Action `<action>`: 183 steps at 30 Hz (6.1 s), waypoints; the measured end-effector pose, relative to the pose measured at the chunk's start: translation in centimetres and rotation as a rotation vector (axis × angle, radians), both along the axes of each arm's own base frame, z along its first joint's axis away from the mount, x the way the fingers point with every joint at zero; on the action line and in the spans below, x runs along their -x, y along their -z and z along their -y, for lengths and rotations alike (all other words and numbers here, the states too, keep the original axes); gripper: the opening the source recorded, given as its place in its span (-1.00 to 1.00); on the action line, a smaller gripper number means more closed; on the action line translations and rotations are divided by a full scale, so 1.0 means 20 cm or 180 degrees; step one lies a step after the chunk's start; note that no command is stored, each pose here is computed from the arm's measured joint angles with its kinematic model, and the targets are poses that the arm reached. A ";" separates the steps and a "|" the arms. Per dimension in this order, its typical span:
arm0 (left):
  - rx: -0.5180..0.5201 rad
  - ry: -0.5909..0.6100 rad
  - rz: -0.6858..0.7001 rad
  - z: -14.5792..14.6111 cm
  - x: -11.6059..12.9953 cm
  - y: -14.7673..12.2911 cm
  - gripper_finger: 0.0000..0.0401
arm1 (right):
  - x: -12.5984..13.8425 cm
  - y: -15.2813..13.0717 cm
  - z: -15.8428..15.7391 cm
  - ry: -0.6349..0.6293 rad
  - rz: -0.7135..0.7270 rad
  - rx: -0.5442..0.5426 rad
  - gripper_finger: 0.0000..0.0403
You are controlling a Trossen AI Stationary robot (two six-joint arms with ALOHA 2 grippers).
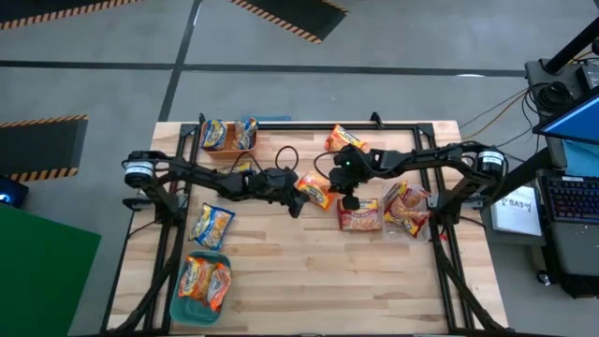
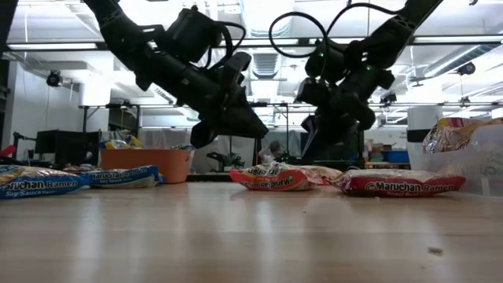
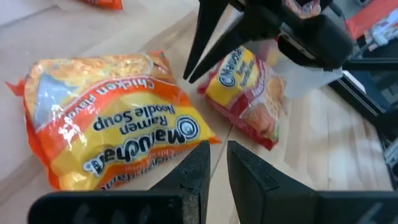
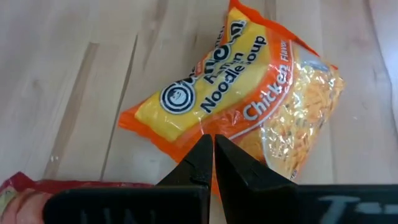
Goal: Sort Maruchan noodles
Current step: Put the orange noodle pack into the green bin
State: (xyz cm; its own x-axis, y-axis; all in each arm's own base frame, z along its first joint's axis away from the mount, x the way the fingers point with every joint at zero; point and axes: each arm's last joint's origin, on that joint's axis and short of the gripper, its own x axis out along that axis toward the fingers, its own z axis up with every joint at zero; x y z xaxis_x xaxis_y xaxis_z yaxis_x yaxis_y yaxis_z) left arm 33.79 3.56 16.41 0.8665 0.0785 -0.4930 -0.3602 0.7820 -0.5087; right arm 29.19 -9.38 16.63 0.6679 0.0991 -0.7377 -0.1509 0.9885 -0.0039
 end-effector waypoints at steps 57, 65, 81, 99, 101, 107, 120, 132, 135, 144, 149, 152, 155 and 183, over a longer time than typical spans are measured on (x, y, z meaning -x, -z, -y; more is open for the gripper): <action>0.0096 -0.1313 0.0225 -0.11 -0.12 0.26 -0.25 | -0.03 0.22 0.06 0.0042 -0.0316 -0.0011 -0.96; 0.0058 -0.1292 0.0214 -0.11 -0.12 0.25 -0.67 | -0.02 0.17 0.06 0.0098 -0.0276 -0.0017 -0.96; -0.0304 -0.1020 0.0301 -0.08 -0.12 0.14 -0.99 | 0.19 -0.21 -0.02 0.0137 0.0225 0.0122 -0.96; -0.1247 -0.0347 0.0712 0.09 -0.07 -0.25 -1.00 | 0.48 -0.43 -0.14 0.0112 0.1024 0.0393 -0.96; -0.1352 -0.0258 0.0729 0.12 -0.07 -0.31 -1.00 | 0.48 -0.43 -0.14 0.0114 0.1046 0.0398 -0.96; -0.1548 0.0030 0.0380 0.19 -0.09 -0.51 -1.00 | 0.47 -0.42 -0.13 0.0117 0.1026 0.0388 -0.96; -0.1480 0.0886 -0.1515 0.46 0.09 -0.97 -1.00 | 0.46 -0.39 -0.13 0.0125 0.0964 0.0356 -0.96; -0.0474 0.0630 -0.2061 0.87 0.41 -1.09 -1.00 | 0.46 -0.39 -0.13 0.0191 0.0958 0.0272 -0.96; -0.0159 0.0663 -0.2266 0.96 0.48 -1.08 -1.00 | 0.46 -0.39 -0.13 0.0174 0.0959 0.0293 -0.96; 0.0422 0.0176 -0.2667 1.15 0.70 -1.07 -1.00 | 0.45 -0.40 -0.13 0.0058 0.1042 0.0466 -0.96; 0.0567 -0.0004 -0.2705 1.21 0.77 -1.06 -1.00 | 0.45 -0.40 -0.13 -0.0019 0.1054 0.0567 -0.96; 0.0568 -0.0074 -0.2745 1.23 0.79 -1.03 -1.00 | 0.45 -0.41 -0.13 -0.0066 0.1069 0.0633 -0.96; 0.0598 -0.0160 -0.2800 1.23 0.80 -1.01 -1.00 | 0.45 -0.41 -0.12 -0.0094 0.1122 0.0695 -0.96; 0.0471 -0.0780 -0.3434 1.23 0.86 -0.73 -1.00 | 0.43 -0.45 -0.11 -0.0171 0.1368 0.0930 -0.96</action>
State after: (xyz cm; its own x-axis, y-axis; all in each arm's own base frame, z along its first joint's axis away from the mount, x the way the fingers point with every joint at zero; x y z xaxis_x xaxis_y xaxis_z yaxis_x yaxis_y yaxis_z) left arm 16.67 -21.13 31.01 -0.0521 0.0668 -0.9964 -0.8056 0.5868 0.0815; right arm 20.54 -7.09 25.60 0.9161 -0.0277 -0.4000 -0.1254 0.9279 -0.3512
